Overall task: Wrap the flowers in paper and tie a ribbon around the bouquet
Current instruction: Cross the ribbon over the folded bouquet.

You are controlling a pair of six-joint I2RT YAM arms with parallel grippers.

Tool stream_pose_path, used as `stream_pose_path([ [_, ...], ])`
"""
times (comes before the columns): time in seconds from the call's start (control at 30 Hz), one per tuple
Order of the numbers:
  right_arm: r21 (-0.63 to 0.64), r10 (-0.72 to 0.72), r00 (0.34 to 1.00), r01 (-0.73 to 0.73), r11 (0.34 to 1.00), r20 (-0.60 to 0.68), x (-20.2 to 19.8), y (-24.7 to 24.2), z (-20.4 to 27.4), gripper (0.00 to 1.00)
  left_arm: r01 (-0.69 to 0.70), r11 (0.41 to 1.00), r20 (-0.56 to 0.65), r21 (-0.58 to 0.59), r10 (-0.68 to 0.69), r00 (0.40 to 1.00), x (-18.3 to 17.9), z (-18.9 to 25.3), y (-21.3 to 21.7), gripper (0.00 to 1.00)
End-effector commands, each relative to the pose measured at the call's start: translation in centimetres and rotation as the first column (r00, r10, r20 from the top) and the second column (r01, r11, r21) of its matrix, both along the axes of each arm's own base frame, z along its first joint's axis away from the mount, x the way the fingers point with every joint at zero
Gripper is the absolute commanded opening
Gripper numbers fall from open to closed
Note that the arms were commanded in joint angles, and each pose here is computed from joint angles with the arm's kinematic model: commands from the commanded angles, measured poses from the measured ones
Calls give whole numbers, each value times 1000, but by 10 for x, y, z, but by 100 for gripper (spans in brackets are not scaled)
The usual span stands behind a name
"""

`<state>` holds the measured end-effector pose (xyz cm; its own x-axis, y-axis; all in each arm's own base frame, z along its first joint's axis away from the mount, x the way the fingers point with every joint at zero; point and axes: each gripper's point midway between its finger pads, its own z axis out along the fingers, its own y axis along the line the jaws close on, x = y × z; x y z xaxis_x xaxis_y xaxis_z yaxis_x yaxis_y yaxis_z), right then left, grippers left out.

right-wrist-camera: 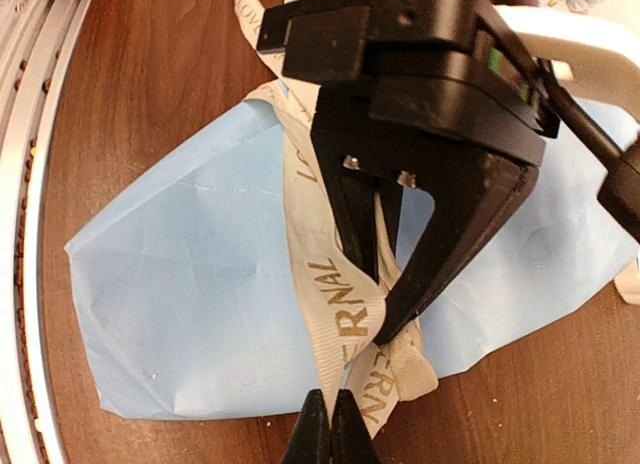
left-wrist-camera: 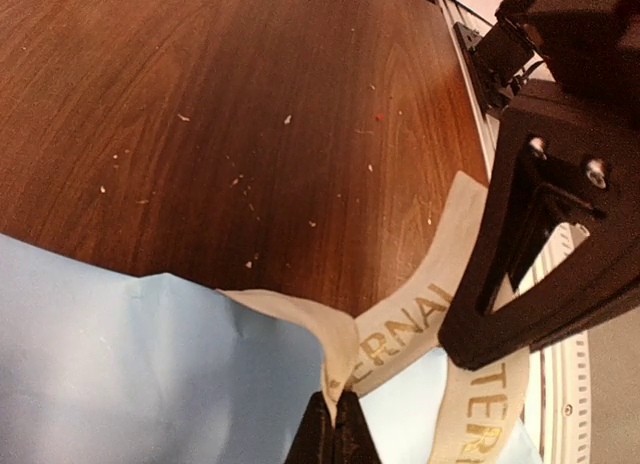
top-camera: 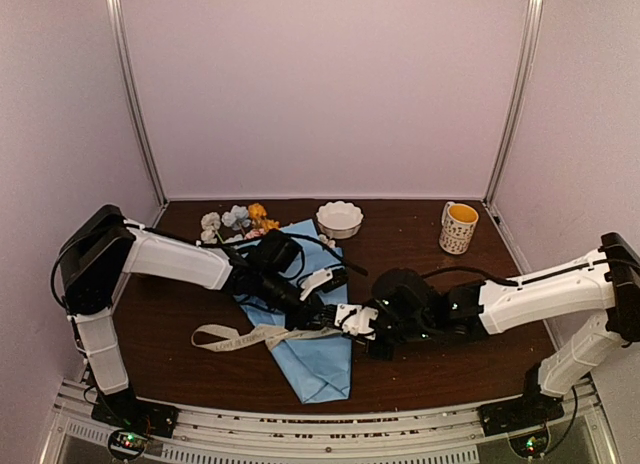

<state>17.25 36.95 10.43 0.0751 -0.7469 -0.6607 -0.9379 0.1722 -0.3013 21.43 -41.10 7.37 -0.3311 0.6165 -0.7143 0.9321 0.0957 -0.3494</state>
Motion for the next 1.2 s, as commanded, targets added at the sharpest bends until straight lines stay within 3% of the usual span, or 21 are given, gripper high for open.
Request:
stream_pose_path([
  [0.0, 90, 6, 972, 16, 996, -236, -34, -14, -5, 0, -298, 898, 145, 323, 264, 954, 67, -65, 77, 0],
  [0.3, 140, -158, 905, 229, 963, -396, -3, -47, -21, 0, -305, 893, 162, 331, 264, 951, 69, -62, 80, 0],
  [0.57, 308, -194, 785, 439, 844, -588, 11, -64, -14, 0, -304, 889, 158, 342, 264, 951, 65, -68, 84, 0],
  [0.8, 348, -236, 620, 670, 655, -748, 47, -91, -18, 0, -300, 889, 159, 346, 260, 952, 65, -69, 84, 0],
  [1.03, 327, -146, 446, 808, 490, -883, 74, -109, -19, 1, -300, 886, 160, 354, 258, 953, 65, -70, 85, 0],
  [1.17, 191, -239, 261, 940, 282, -935, 100, -154, -48, 5, -298, 884, 157, 359, 258, 953, 64, -71, 86, 0],
])
